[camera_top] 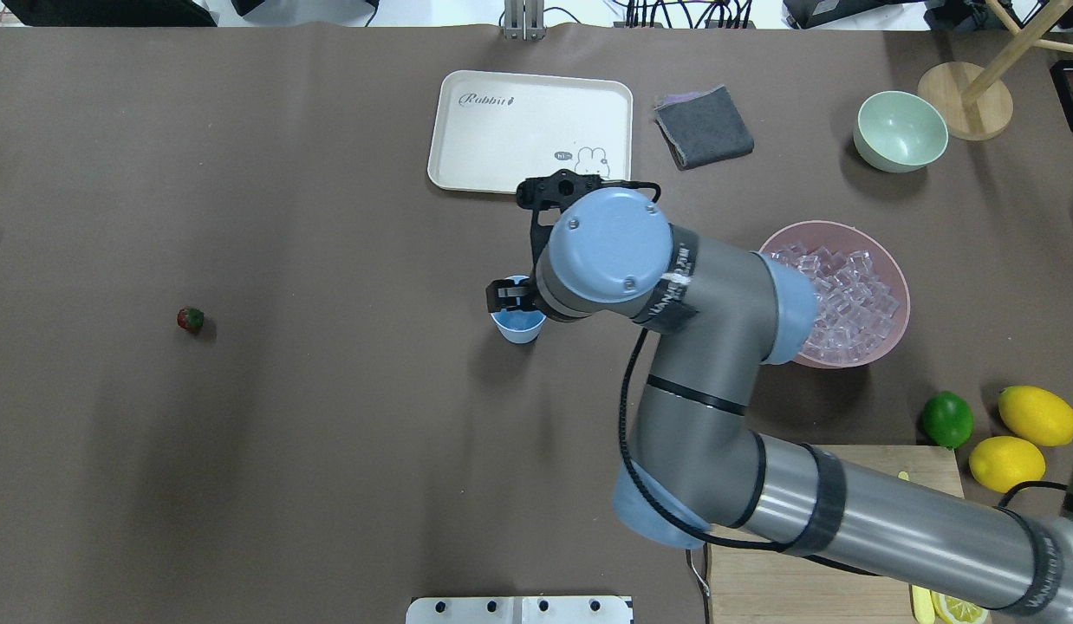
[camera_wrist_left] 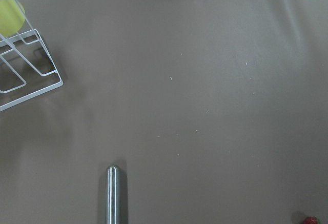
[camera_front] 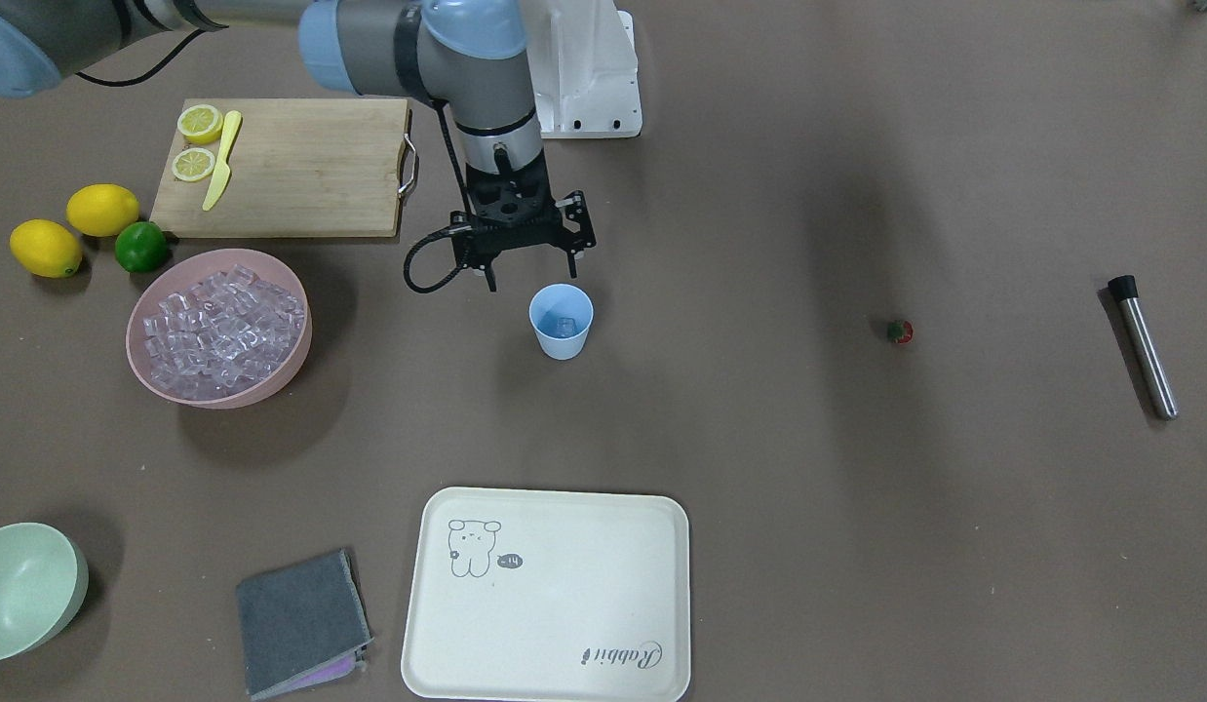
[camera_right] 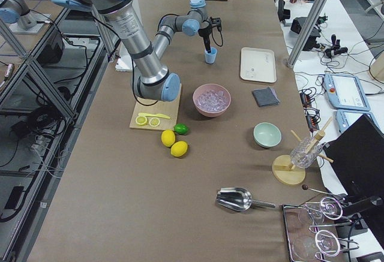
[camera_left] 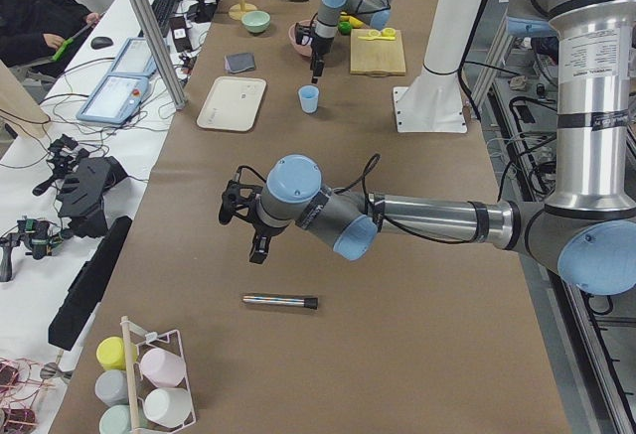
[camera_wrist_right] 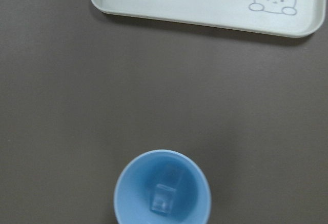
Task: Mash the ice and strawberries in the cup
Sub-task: 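Return the right gripper to the bowl and grasp a third ice cube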
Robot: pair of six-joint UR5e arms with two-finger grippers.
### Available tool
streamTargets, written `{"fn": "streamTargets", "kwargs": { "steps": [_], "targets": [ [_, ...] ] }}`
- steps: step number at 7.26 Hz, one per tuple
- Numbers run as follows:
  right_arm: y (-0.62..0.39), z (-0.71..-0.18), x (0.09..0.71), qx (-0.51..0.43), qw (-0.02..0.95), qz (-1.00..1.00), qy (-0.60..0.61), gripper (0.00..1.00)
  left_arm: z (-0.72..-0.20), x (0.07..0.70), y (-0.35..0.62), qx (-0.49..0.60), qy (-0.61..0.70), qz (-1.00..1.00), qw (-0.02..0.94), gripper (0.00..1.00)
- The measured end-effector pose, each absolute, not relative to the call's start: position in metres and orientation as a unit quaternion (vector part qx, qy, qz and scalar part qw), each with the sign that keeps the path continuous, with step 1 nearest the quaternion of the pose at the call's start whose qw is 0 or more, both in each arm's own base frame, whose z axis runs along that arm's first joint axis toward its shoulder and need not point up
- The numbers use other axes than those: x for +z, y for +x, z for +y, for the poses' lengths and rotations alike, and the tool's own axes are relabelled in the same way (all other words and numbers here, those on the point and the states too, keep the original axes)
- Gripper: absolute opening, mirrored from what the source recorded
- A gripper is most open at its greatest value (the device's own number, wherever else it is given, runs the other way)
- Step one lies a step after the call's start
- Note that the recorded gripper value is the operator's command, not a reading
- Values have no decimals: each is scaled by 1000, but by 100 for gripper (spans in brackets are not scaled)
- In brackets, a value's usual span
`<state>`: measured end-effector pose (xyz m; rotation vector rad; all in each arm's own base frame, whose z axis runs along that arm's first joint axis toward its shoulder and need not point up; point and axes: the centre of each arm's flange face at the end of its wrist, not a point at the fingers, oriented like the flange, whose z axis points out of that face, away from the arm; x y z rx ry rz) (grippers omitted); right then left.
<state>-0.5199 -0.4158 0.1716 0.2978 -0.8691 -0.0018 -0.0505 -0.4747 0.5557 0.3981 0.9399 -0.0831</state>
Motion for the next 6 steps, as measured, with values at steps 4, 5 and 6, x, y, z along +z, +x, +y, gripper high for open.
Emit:
{"fn": "streamTargets", "kwargs": {
  "steps": [4, 5, 6],
  "targets": [
    [-402, -442, 267, -74, 906, -397, 123, 98, -474, 556, -51, -41, 191, 449, 872, 99],
    [-377, -443, 296, -100, 910, -385, 119, 98, -474, 557, -51, -41, 190, 449, 872, 99],
    [-360, -442, 321, -110, 914, -373, 113, 98, -473, 558, -51, -41, 189, 449, 872, 99]
  ]
}}
